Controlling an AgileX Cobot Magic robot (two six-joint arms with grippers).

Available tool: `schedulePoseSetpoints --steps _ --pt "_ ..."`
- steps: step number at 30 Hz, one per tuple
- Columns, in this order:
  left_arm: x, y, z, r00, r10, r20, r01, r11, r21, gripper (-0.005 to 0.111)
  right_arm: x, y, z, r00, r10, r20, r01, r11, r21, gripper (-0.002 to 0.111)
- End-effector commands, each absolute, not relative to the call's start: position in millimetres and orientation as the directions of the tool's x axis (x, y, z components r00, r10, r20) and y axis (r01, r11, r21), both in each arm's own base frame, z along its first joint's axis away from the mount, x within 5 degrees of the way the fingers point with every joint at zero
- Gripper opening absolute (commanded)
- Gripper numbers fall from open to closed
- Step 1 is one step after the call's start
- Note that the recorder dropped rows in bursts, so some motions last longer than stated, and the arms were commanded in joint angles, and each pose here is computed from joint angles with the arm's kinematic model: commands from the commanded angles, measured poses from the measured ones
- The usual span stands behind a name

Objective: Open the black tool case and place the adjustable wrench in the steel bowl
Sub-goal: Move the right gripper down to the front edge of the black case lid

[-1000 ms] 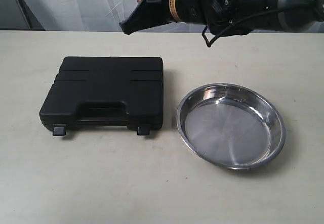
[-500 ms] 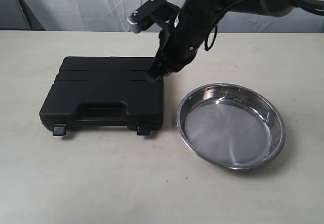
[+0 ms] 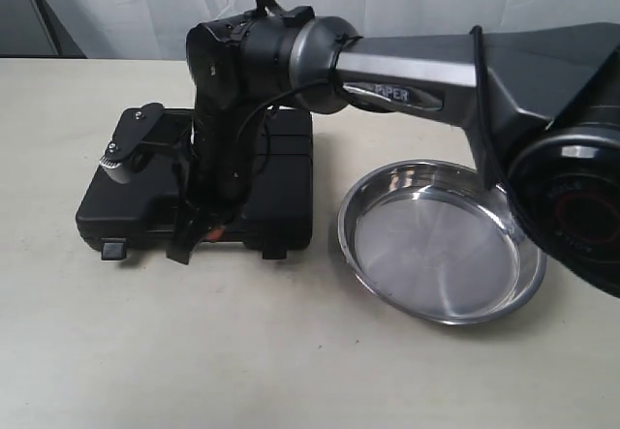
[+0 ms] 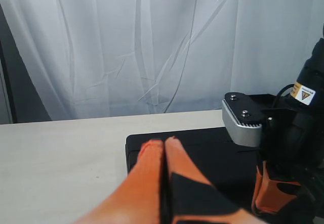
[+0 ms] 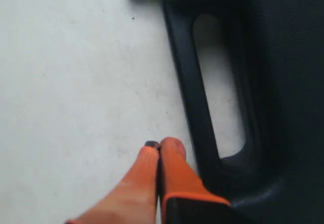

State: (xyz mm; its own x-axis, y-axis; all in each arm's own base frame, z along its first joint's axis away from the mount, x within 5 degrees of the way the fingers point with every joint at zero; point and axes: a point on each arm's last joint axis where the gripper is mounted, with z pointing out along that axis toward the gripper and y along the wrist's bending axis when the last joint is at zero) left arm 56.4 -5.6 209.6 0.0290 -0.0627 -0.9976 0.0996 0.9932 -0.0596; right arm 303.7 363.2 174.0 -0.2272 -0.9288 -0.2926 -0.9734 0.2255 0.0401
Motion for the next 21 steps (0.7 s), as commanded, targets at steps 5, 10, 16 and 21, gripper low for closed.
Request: schedulePoseSetpoints --steps 5,10,16,21 --pt "56.1 -5.9 208.6 0.031 -0.058 -0.998 0.106 0.993 -0.055 0.0 316.7 373.7 170.6 -0.227 -0.898 -0.377 -0.966 0.258 -0.033 -0.001" --pt "56.1 -5.9 208.6 0.031 -0.058 -0.998 0.106 0.993 -0.055 0.0 319.8 376.8 172.4 -0.224 -0.88 -0.419 -0.961 0.27 -0.054 -0.001" --pt "56.1 -5.9 208.6 0.031 -0.058 -0.998 0.106 0.993 -0.055 0.0 318.0 374.5 171.2 -0.244 -0.888 -0.391 -0.96 0.279 -0.036 -0.001" --pt "56.1 -5.9 208.6 0.031 -0.058 -0.998 0.106 0.993 -0.055 0.0 316.6 373.3 170.5 -0.246 -0.894 -0.374 -0.961 0.275 -0.025 -0.001"
